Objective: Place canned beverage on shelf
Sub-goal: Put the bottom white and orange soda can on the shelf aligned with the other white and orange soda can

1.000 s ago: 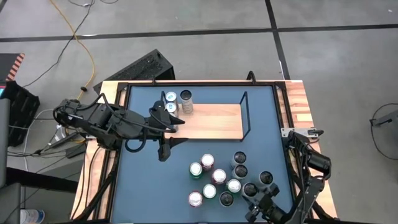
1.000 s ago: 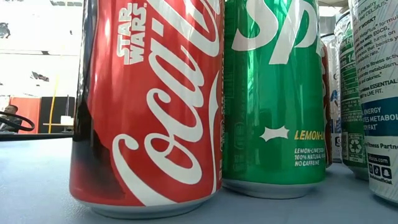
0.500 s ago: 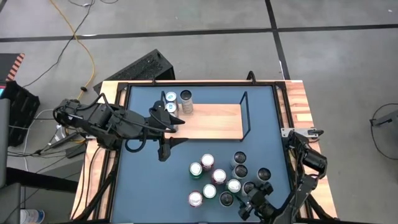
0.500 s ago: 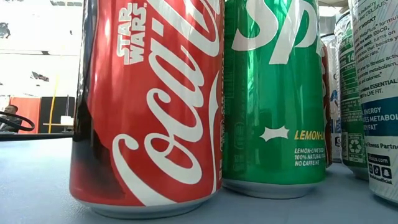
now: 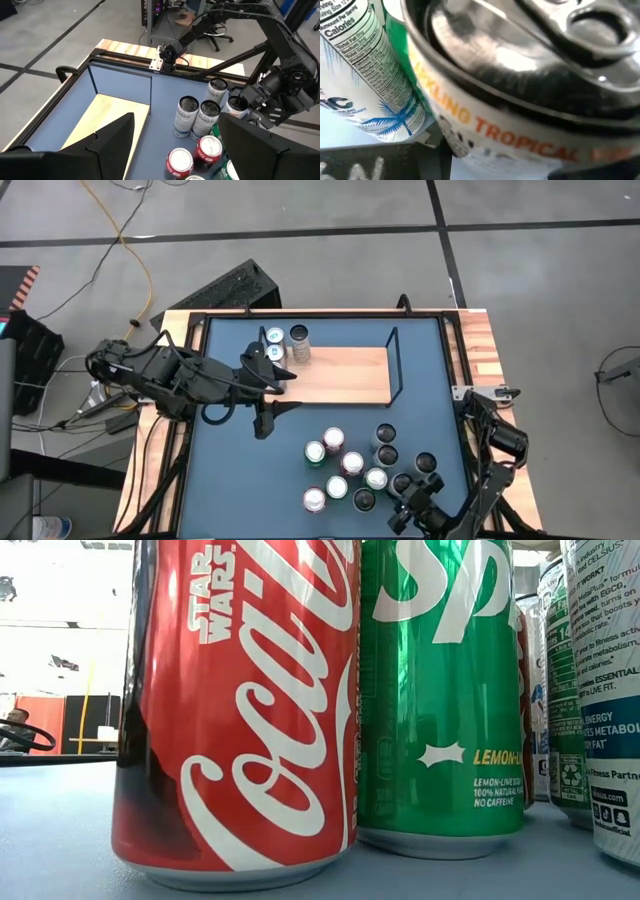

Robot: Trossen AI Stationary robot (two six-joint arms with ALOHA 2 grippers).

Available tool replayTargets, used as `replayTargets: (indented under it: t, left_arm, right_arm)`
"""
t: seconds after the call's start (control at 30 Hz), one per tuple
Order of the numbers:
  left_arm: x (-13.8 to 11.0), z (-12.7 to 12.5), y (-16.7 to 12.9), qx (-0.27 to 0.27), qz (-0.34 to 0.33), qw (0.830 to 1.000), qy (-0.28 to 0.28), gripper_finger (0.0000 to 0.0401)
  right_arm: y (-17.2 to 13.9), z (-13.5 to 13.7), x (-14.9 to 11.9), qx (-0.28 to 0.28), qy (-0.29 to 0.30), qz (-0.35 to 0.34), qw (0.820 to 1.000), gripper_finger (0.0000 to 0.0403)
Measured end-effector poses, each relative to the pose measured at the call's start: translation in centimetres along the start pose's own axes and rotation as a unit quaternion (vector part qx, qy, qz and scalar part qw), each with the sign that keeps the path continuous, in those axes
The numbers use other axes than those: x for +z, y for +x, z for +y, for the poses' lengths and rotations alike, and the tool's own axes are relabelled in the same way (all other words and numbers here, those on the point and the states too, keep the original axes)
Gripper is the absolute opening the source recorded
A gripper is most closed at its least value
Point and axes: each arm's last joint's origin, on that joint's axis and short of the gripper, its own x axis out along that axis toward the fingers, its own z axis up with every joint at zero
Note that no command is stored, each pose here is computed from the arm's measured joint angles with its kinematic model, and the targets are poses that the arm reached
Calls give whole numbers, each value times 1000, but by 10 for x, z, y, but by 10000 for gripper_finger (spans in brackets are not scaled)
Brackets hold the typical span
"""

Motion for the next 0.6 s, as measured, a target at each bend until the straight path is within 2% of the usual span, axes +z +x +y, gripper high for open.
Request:
replayTargets:
  t: [0.17, 0.33, 0.53, 0.6]
  left_arm:
    - [0, 0, 0, 7, -2, 1000, 0, 273]
    - [0, 0, 0, 7, -3, 1000, 0, 273]
    - [0, -1, 0, -10, 1, 1000, 1, 273]
    - [0, -1, 0, -24, 5, 1000, 8, 273]
  right_arm:
    - [-14, -4, -3, 13, 12, 7, 1000, 209]
    - [-35, -2, 6, 33, 7, -3, 999, 209]
    - [-66, 10, 33, 82, 8, -24, 996, 209]
    - [-76, 15, 47, 102, -12, -28, 994, 209]
